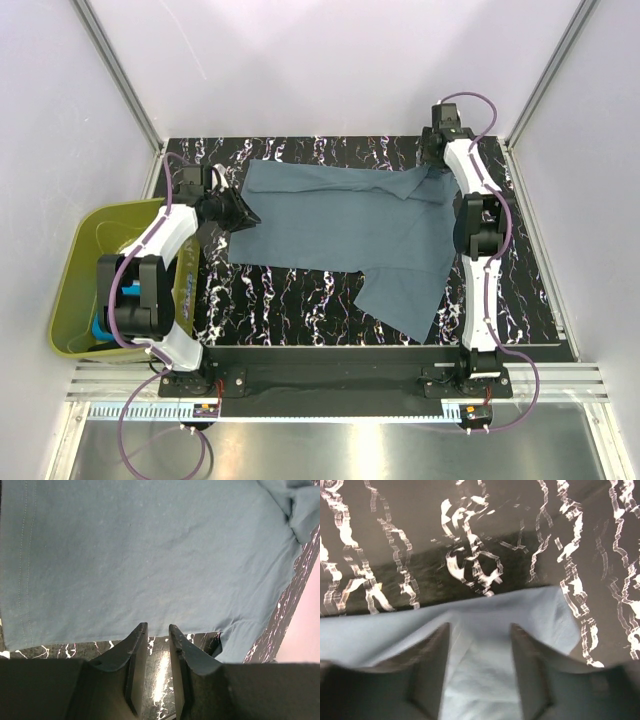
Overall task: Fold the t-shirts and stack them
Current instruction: Fold the tshirt
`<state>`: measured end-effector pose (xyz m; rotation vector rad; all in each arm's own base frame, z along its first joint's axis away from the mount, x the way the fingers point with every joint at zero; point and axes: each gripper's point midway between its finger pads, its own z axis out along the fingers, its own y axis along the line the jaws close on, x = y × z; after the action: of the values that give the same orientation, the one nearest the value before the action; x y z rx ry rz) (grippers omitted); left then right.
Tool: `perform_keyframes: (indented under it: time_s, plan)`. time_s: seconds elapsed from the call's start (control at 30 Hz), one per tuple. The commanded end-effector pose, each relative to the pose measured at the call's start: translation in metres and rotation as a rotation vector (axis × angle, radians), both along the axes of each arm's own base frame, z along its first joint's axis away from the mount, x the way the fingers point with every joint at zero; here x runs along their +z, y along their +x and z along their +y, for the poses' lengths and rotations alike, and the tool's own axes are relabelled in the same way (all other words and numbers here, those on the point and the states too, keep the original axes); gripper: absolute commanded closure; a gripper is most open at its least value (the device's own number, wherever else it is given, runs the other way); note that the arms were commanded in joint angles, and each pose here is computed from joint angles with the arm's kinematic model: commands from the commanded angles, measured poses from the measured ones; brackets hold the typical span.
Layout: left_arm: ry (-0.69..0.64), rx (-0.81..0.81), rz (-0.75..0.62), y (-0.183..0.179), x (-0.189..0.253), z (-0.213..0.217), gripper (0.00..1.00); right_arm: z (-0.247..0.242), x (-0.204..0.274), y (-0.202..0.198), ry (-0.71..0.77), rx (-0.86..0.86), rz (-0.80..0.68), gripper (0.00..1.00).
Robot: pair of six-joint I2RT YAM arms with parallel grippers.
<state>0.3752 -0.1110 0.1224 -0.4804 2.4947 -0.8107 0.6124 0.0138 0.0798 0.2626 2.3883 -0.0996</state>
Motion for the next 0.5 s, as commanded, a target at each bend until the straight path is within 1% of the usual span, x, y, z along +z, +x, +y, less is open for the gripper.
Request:
perform_keyframes:
  time_s: [0.0, 0.03, 0.07, 0.1, 0.13, 0.17, 0.2, 0.23, 0.27, 0.3, 0.33, 0.37, 0.4, 0.43, 0.47]
  plan:
    - [0.003, -0.015, -0.083, 0.009, 0.025, -0.001, 0.71, 0.014, 0.038, -0.004, 0.098, 0.021, -0.014, 0.37]
    - [0.012, -0.006, -0.073, 0.013, 0.02, 0.002, 0.7, 0.02, 0.039, -0.015, 0.155, -0.011, 0.021, 0.34]
    - [0.019, 0.0, -0.09, 0.02, 0.025, 0.003, 0.68, 0.031, 0.058, -0.02, 0.22, 0.01, 0.005, 0.3]
    - [0.024, 0.01, -0.095, 0.025, 0.026, 0.005, 0.67, 0.039, 0.049, -0.033, 0.274, -0.008, 0.049, 0.25]
    - [0.026, 0.028, -0.085, 0.032, 0.021, 0.007, 0.66, 0.045, 0.051, -0.04, 0.308, -0.008, 0.062, 0.23]
    - [0.018, 0.037, -0.12, 0.045, 0.031, 0.007, 0.64, 0.053, 0.07, -0.05, 0.349, 0.008, 0.045, 0.22]
    - [0.014, 0.05, -0.131, 0.053, 0.033, 0.01, 0.59, 0.059, 0.052, -0.067, 0.39, -0.013, 0.108, 0.22]
    - [0.009, 0.064, -0.118, 0.062, 0.026, 0.011, 0.57, 0.065, 0.055, -0.067, 0.431, -0.002, 0.085, 0.22]
    - [0.004, 0.075, -0.161, 0.077, 0.036, 0.012, 0.54, 0.078, 0.072, -0.074, 0.503, 0.038, 0.056, 0.23]
    - [-0.002, 0.084, -0.172, 0.085, 0.037, 0.014, 0.51, 0.085, 0.05, -0.089, 0.558, 0.02, 0.108, 0.25]
    - [-0.019, 0.102, -0.134, 0.093, 0.023, 0.015, 0.51, 0.088, 0.055, -0.083, 0.588, 0.035, 0.052, 0.27]
    - [-0.023, 0.116, -0.158, 0.106, 0.029, 0.017, 0.51, 0.09, 0.062, -0.087, 0.611, 0.038, 0.032, 0.29]
    - [-0.031, 0.127, -0.15, 0.112, 0.026, 0.017, 0.51, 0.093, 0.046, -0.098, 0.652, 0.005, 0.069, 0.33]
    - [-0.029, 0.138, -0.127, 0.119, 0.012, 0.018, 0.51, 0.096, 0.054, -0.09, 0.696, 0.023, 0.011, 0.35]
    - [-0.035, 0.141, -0.141, 0.128, 0.016, 0.017, 0.51, 0.097, 0.043, -0.097, 0.748, 0.02, 0.039, 0.38]
